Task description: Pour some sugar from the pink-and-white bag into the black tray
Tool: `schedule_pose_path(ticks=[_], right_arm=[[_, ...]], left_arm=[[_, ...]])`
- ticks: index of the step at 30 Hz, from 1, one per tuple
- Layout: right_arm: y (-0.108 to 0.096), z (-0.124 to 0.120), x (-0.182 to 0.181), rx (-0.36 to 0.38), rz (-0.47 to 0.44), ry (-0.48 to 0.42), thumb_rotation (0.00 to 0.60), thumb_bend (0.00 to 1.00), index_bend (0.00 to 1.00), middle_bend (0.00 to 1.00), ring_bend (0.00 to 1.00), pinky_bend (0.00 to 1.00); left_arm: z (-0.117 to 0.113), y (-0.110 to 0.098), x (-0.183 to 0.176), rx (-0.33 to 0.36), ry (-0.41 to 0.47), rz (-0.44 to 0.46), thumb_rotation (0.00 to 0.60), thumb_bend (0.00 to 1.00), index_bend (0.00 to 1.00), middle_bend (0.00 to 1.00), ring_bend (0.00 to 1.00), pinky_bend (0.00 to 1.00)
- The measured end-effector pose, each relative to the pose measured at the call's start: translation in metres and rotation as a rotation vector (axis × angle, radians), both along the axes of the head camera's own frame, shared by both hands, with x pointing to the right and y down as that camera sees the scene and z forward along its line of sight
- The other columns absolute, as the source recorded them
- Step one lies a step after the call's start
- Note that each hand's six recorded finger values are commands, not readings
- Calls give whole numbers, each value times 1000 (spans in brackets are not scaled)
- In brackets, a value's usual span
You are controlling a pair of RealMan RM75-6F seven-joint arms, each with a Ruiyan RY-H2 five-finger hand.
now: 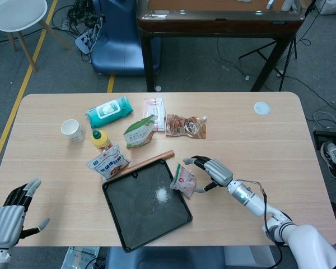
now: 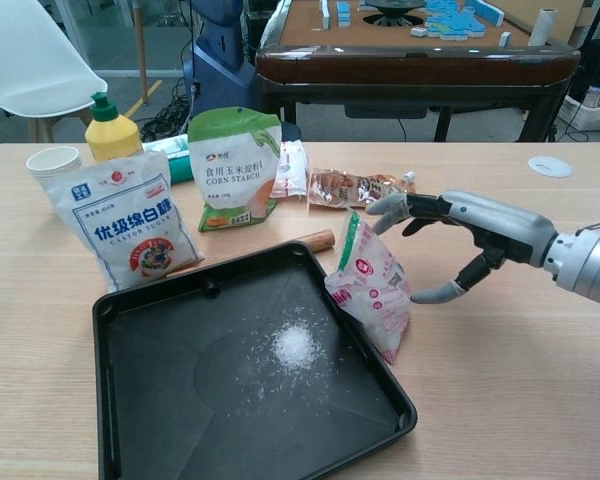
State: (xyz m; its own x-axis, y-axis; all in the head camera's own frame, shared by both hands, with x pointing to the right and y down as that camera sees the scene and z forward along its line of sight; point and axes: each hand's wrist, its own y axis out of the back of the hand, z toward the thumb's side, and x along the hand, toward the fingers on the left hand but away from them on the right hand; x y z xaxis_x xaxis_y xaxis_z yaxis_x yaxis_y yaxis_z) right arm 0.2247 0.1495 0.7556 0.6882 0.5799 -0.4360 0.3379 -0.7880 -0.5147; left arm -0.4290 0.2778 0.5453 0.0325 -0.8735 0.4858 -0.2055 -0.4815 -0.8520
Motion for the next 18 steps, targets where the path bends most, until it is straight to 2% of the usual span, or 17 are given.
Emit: schedule_pose_path(ticks=[9, 15, 18], right_arm=[[-10, -36, 38, 187, 55, 105, 600, 122, 106, 211, 119, 166], [-7, -76, 77, 295, 136, 257, 600, 148, 107, 246, 121, 167], [-1, -101, 108, 334, 204, 373, 600, 148, 107, 247, 126, 167]], left_arm=[[1, -10, -5, 10, -6, 8, 600, 177, 37, 82, 72, 69], [4, -18, -6, 25, -7, 24, 600, 177, 37, 82, 72, 69], [5, -20, -6, 30, -8, 32, 600, 177, 37, 82, 72, 69]])
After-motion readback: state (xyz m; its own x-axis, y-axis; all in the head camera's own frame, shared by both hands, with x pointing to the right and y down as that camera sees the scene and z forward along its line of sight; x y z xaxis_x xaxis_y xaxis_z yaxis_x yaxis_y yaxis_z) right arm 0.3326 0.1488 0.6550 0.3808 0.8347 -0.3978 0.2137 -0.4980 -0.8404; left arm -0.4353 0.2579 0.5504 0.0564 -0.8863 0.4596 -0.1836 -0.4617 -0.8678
